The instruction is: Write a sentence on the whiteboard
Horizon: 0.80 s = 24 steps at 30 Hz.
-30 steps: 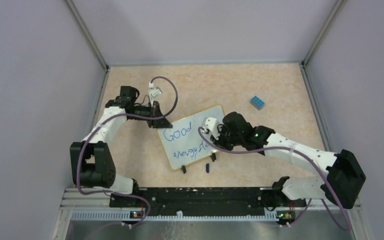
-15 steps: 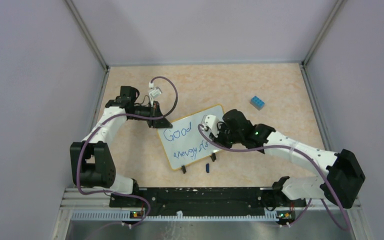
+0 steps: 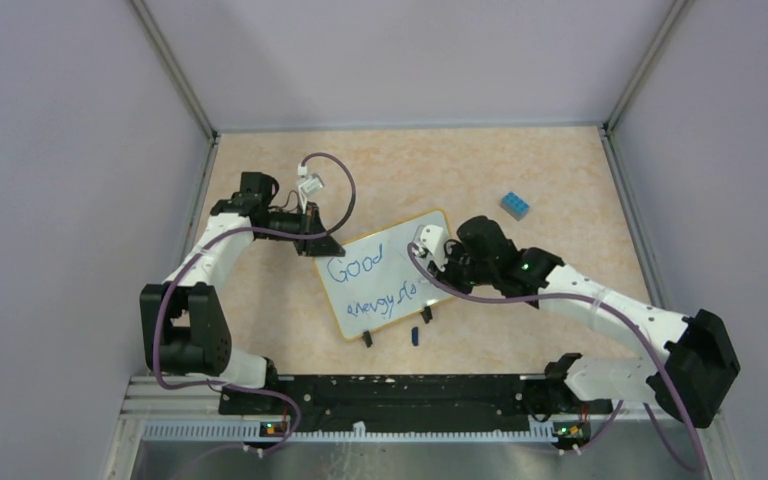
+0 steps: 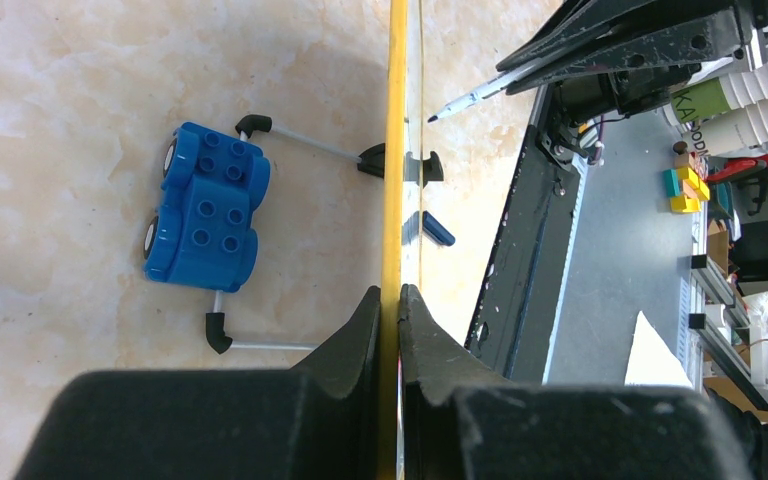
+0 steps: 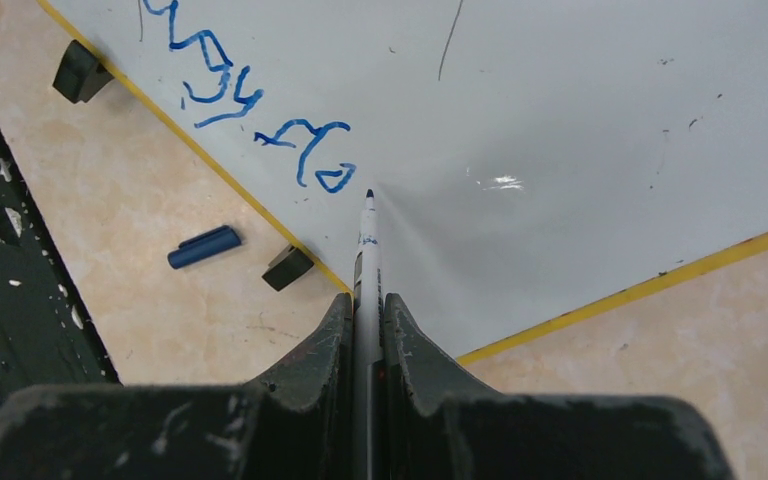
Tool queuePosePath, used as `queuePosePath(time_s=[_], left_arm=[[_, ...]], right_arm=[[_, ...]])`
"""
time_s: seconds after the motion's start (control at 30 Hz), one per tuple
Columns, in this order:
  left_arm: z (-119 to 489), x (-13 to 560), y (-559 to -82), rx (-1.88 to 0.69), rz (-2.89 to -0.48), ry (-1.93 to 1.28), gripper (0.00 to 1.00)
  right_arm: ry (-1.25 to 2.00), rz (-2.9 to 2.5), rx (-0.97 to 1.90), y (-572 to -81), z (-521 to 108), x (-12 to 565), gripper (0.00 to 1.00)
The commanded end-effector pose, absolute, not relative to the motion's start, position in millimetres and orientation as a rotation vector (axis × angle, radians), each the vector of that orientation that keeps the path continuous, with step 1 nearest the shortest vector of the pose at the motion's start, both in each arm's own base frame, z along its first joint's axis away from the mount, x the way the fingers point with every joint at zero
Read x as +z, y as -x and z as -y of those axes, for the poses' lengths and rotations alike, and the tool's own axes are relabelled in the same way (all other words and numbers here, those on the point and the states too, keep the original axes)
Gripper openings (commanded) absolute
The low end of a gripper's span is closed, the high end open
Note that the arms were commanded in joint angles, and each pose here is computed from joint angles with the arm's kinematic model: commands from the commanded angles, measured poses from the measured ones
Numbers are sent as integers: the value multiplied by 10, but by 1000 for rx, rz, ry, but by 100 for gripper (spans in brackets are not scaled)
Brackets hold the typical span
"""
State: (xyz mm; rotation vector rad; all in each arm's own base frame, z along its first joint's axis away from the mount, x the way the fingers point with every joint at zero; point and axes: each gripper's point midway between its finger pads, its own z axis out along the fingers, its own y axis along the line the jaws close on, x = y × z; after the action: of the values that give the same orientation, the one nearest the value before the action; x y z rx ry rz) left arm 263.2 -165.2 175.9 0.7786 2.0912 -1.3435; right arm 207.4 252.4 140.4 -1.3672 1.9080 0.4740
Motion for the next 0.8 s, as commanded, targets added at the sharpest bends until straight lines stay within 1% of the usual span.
queuePosePath(time_s=[0.0,0.37,0.77], left_arm=[[1564,1624,-2743,-1227,-2137,-798,0],[1557,1602,-2736,-1223,-2140,-799,0],[1563,1594,-2742,-1229,-2142,-798,0]], right_arm=[[1319,-1896,433,-2207,-2502,1437,0],[1343,-1913,430,-2234,-2534,1309,0],[1401,-1948,429,-2086,-2411,1161,0]])
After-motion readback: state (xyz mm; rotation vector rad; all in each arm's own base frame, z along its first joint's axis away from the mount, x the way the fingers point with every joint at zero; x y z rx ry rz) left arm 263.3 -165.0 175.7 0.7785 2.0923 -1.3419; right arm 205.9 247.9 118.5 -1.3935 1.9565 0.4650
